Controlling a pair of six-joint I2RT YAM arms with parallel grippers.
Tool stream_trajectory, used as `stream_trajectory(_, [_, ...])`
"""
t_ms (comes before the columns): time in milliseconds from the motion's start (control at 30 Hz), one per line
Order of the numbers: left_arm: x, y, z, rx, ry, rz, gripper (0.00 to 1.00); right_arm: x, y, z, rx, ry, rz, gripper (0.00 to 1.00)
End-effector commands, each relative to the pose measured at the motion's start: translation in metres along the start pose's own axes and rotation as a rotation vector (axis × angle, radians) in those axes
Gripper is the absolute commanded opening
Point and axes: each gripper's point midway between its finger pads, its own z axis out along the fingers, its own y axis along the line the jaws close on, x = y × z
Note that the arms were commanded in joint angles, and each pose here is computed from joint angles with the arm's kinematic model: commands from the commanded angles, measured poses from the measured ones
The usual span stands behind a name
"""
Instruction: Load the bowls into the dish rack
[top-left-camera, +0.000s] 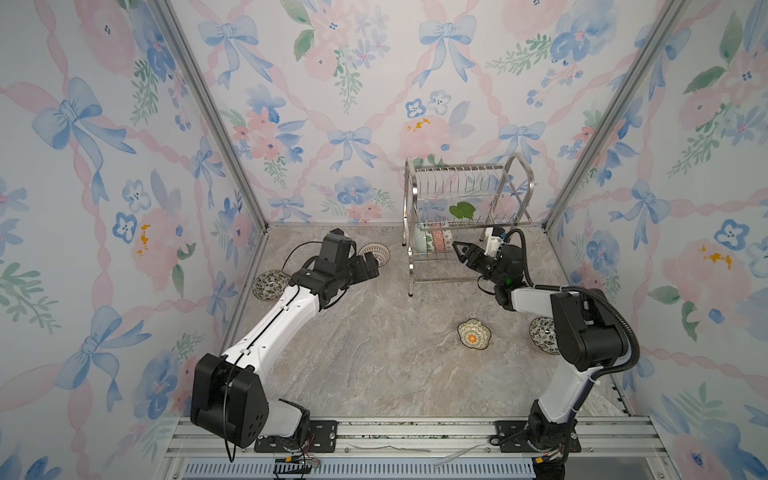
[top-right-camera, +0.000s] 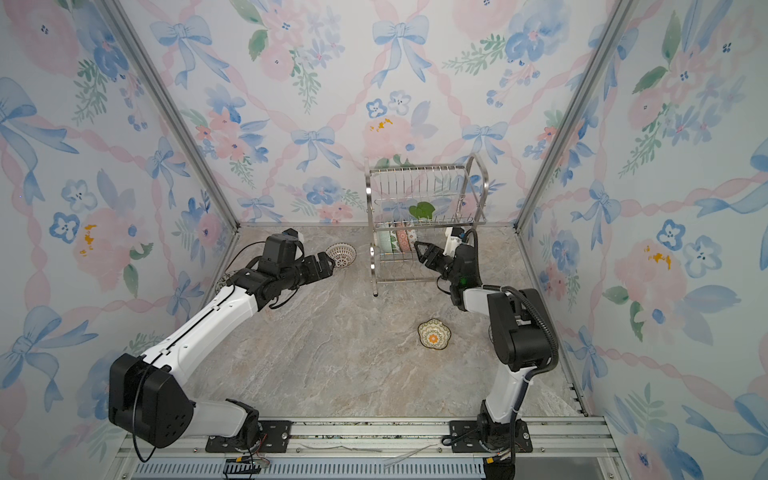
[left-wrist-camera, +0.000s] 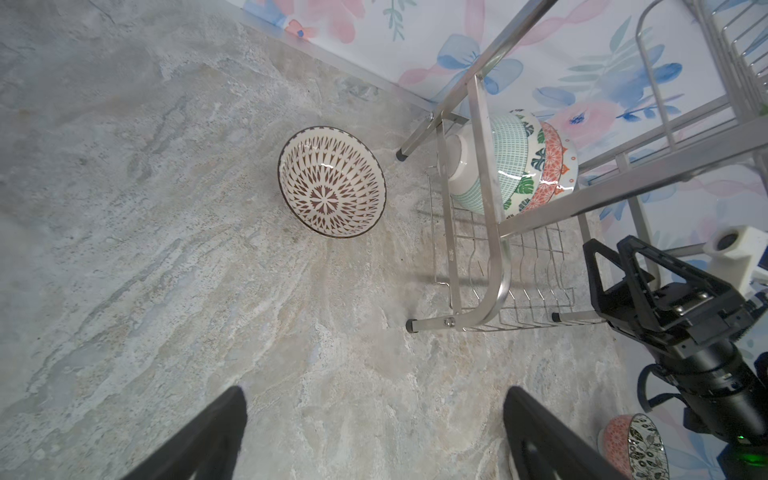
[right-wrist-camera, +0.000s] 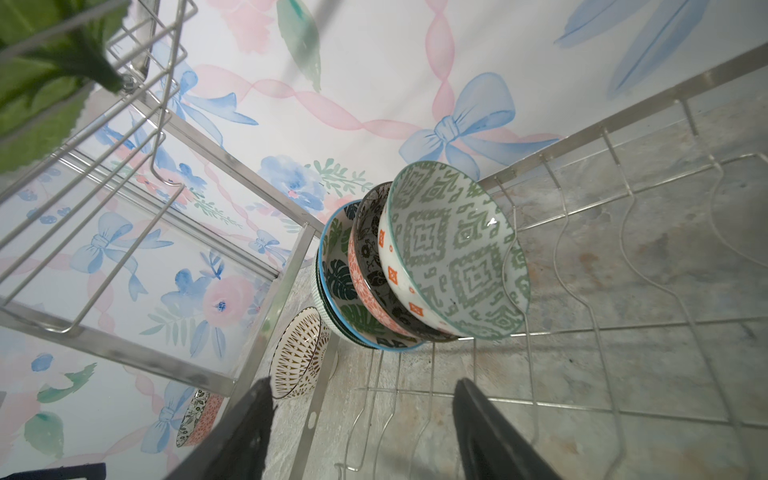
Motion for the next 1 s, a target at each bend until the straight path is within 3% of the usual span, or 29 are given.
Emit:
stream_trajectory(0, [0.004, 0.001, -0.008, 0.009, 0.021, -0.016, 0.98, -0.011, 0.021, -0.009, -0.035, -0.058, -0.086, 0.74])
stream_trajectory(233, [-0.002, 0.001, -0.011, 0.003, 0.025, -0.007, 0.98, -0.007, 0.029, -0.023, 0.007, -0.054, -0.166, 0.82])
stream_trajectory(400, [-0.007, 0.015, -0.015, -0.019, 0.019, -0.024, 0.98, 0.002, 0.037, -0.03, 0.038, -0.032, -0.226, 0.98])
stream_trajectory(967, [-0.025, 0.084, -0.013, -0.142, -0.003, -0.142, 0.98, 0.056, 0.069, -0.042, 0.095, 0.088, -0.355, 0.97])
